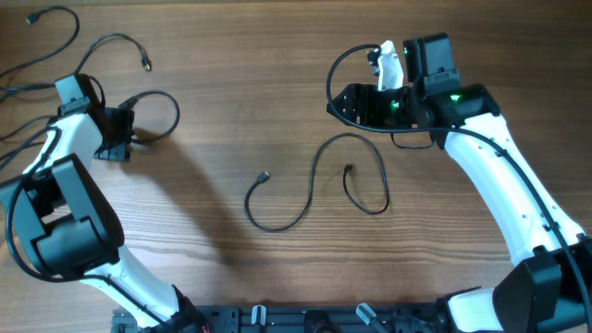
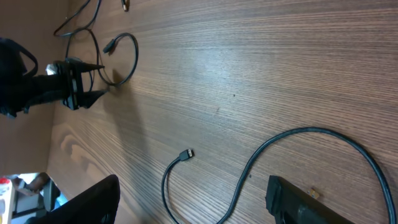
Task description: Untangle cables
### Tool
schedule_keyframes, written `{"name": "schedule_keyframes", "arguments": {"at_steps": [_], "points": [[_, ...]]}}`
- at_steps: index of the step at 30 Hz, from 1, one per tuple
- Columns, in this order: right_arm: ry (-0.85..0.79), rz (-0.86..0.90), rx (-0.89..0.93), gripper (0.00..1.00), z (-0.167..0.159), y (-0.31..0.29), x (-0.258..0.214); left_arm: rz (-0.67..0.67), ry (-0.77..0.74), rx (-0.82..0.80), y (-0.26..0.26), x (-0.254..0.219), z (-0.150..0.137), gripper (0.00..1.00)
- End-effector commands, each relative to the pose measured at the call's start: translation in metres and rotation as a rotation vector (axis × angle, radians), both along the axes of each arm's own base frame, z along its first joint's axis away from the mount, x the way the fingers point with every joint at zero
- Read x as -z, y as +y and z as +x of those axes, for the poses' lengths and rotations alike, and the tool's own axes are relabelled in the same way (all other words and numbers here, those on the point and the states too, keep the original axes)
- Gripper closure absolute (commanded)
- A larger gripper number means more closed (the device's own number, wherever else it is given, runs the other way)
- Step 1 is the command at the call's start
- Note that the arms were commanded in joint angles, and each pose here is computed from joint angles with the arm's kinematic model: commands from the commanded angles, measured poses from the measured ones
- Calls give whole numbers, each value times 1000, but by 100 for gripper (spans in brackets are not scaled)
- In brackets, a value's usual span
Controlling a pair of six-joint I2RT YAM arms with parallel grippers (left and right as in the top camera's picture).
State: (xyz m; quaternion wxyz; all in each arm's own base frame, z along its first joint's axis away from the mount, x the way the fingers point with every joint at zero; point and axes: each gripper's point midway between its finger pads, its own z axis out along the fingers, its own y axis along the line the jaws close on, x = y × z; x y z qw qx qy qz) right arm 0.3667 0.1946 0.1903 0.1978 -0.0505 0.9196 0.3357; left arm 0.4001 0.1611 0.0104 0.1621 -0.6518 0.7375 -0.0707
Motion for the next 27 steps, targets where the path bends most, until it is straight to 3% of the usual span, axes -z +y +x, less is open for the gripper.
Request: {"name": "schedule_keyframes", "arguments": {"at_steps": [1,5,9,13,16,19,21,27], "points": [[-6,-4,6,23,-2,-1,-3,22,-15,102,-6,-17,-1,29],[-15,-2,6,20,0,0,-4,60,-166,249,-19,-76,13,30],[-55,20,20,13,9,2,-11,45,-380,611,-93,-142,28,28],[-78,31,24,12,14,4,-16,-5,-395,899,-186,-141,28,21],[-51,22,29,12,10,1,-12,70,-353,1083,-243,-127,25,10],[-2,-6,111,12,9,-15,-8,186,-308,1094,-256,-122,27,5],[20,-15,206,10,9,-42,-14,178,-316,1049,-254,-124,30,2],[77,-25,357,7,-20,-101,-36,239,-294,912,-197,-124,41,0]]}}
